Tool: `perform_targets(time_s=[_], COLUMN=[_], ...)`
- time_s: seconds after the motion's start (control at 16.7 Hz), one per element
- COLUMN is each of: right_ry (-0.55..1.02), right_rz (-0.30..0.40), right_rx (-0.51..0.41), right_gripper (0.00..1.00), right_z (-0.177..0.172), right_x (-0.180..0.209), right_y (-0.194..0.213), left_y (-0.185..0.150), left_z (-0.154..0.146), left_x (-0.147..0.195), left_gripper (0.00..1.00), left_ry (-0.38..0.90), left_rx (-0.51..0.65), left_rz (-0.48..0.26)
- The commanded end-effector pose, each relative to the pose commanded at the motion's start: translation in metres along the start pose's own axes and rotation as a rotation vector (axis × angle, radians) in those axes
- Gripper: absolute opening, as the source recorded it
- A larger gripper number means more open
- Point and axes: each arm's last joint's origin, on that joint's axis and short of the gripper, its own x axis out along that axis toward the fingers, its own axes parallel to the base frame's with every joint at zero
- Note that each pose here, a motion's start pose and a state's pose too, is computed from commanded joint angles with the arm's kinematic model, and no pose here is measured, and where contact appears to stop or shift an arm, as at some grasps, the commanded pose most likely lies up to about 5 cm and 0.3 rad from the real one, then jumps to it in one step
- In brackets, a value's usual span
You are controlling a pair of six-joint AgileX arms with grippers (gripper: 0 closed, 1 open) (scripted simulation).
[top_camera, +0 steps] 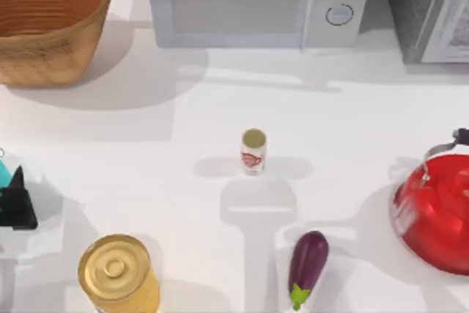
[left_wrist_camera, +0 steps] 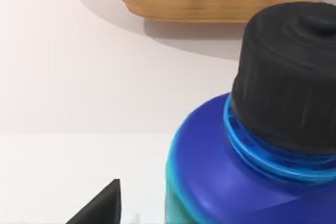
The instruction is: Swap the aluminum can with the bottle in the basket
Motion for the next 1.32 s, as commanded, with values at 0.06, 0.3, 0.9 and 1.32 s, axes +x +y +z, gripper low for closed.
perform_targets(time_s=[0.06, 0.3, 0.9, 1.32], right_ry=[0.0, 0.0, 0.0, 0.0], right_rz=[0.0, 0.0, 0.0, 0.0], right_rx=[0.0, 0.0, 0.0, 0.0], right_gripper=[1.0, 1.0, 1.0, 1.0], right_z=[0.0, 0.0, 0.0, 0.0], right_x=[0.0, 0.0, 0.0, 0.0], right_y=[0.0, 0.0, 0.0, 0.0], left_y=[0.0, -0.002, -0.002, -0.002], left_z=[0.0, -0.002, -0.002, -0.002], left_x=[0.006, 0.028, 0.032, 0.032], left_gripper=[1.0, 1.0, 0.62, 0.1], left_ry=[0.0, 0.0, 0.0, 0.0], left_rx=[0.0, 0.0, 0.0, 0.0], left_rz=[0.0, 0.0, 0.0, 0.0])
